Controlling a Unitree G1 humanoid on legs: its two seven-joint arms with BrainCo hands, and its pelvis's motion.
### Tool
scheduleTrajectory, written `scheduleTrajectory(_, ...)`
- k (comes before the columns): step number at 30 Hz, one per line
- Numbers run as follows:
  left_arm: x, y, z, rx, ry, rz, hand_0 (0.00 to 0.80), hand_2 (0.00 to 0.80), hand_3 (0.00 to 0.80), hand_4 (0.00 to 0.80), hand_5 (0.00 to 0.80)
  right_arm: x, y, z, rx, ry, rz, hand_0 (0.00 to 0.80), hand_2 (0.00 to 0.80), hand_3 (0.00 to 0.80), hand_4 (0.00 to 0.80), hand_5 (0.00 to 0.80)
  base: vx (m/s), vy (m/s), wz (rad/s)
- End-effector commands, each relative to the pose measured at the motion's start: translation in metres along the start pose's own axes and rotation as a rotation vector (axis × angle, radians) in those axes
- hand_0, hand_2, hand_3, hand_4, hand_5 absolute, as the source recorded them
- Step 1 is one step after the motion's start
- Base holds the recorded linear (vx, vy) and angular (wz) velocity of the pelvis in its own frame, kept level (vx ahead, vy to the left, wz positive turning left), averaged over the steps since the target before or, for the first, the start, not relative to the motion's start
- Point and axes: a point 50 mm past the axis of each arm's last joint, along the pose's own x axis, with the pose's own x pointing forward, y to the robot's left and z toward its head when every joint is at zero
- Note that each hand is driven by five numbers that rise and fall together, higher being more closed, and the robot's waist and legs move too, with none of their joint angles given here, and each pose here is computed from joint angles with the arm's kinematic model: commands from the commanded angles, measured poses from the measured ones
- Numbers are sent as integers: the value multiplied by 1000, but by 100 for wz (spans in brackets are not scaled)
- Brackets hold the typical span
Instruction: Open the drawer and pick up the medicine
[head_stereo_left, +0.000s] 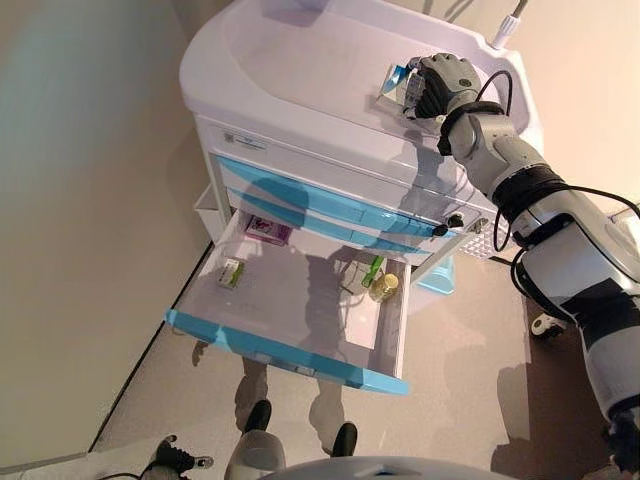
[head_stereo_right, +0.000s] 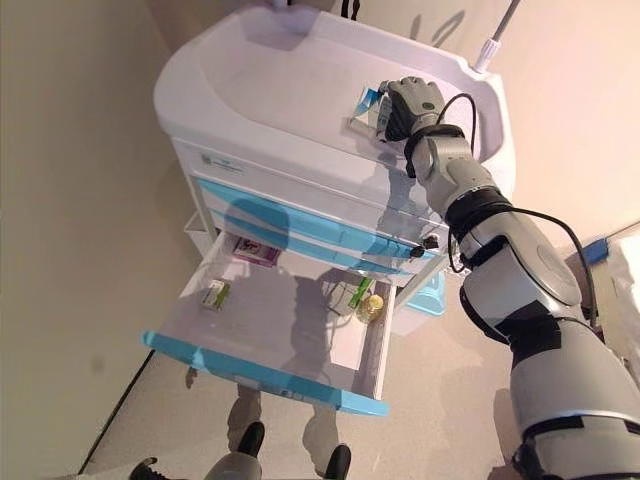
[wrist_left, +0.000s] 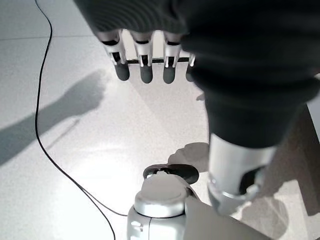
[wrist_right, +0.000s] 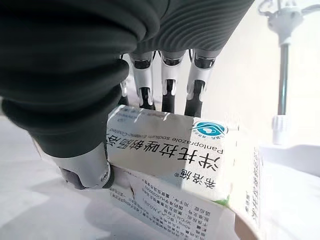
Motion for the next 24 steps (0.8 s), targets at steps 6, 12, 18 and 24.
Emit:
scheduleTrajectory(6, 4, 12, 9, -4, -7, 40, 0, 0, 0, 0, 0, 10, -24, 11, -61, -4, -62, 0, 0, 0, 0, 0, 2, 3, 4)
scheduleTrajectory(12, 4, 11, 8, -9, -5, 36, 0, 0, 0, 0, 0, 10, -21, 10, -49, -1, -59, 0, 0, 0, 0, 0, 1, 0, 1)
scheduleTrajectory(18, 4, 10, 11, -13, -17, 35, 0, 0, 0, 0, 0, 9, -23, 6, -35, 8, -70, 0, 0, 0, 0, 0, 0, 0, 0)
scheduleTrajectory(24, 4, 8, 13, -17, -18, 31, 0, 0, 0, 0, 0, 8, -24, 4, -29, 14, -79, 0, 0, 0, 0, 0, 0, 0, 0)
